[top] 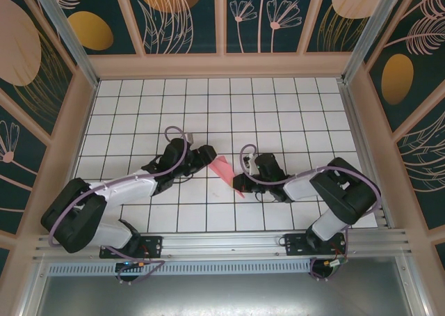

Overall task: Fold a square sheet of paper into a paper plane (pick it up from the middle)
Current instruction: Fold the wing for the fifth time at the center of the table.

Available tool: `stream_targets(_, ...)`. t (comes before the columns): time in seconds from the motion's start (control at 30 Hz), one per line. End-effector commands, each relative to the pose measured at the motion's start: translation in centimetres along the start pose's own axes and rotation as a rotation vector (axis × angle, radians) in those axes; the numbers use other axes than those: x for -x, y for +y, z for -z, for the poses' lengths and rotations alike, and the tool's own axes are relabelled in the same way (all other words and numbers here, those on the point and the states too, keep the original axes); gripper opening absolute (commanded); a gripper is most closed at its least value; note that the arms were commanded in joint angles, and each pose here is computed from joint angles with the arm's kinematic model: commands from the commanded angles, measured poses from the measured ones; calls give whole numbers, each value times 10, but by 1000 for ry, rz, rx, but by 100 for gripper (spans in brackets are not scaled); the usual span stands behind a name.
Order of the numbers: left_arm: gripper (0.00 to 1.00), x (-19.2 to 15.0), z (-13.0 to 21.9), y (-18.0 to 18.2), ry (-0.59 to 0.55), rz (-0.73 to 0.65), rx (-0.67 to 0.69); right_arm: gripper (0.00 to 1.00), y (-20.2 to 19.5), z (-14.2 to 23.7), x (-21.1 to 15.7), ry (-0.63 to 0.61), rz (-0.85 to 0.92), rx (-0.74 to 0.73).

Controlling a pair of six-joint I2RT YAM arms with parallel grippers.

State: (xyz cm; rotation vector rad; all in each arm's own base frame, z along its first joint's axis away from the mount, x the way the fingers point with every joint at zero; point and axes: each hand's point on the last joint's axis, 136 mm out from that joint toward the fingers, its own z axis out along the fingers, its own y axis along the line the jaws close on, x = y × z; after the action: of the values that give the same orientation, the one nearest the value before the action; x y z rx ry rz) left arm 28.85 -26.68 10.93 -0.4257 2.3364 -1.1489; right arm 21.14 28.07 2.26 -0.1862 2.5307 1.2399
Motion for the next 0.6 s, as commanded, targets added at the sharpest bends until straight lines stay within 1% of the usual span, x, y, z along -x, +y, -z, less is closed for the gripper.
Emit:
stream_targets(0.0, 60, -7, -4, -15, 33, -36, -83, 5, 15, -2, 5, 21, -64, 87)
stream_targets(0.1, 59, -10, -7, -14, 50, -35, -91, 5, 17, -2, 6, 33, -99, 108)
stream_targets(0.3, 56, -19, -12, -25, 94, -63, -156, 5, 19, -4, 9, 54, -221, 164)
stream_targets(0.37, 54, -24, -14, -27, 108, -71, -174, 5, 14, -7, 8, 63, -272, 147)
stream_targets(0.47, 54, -31, -18, -29, 133, -71, -202, 5, 12, -7, 8, 64, -296, 132)
stream_targets(0.57, 54, -40, -23, -35, 152, -72, -235, 5, 5, -9, 8, 74, -325, 81)
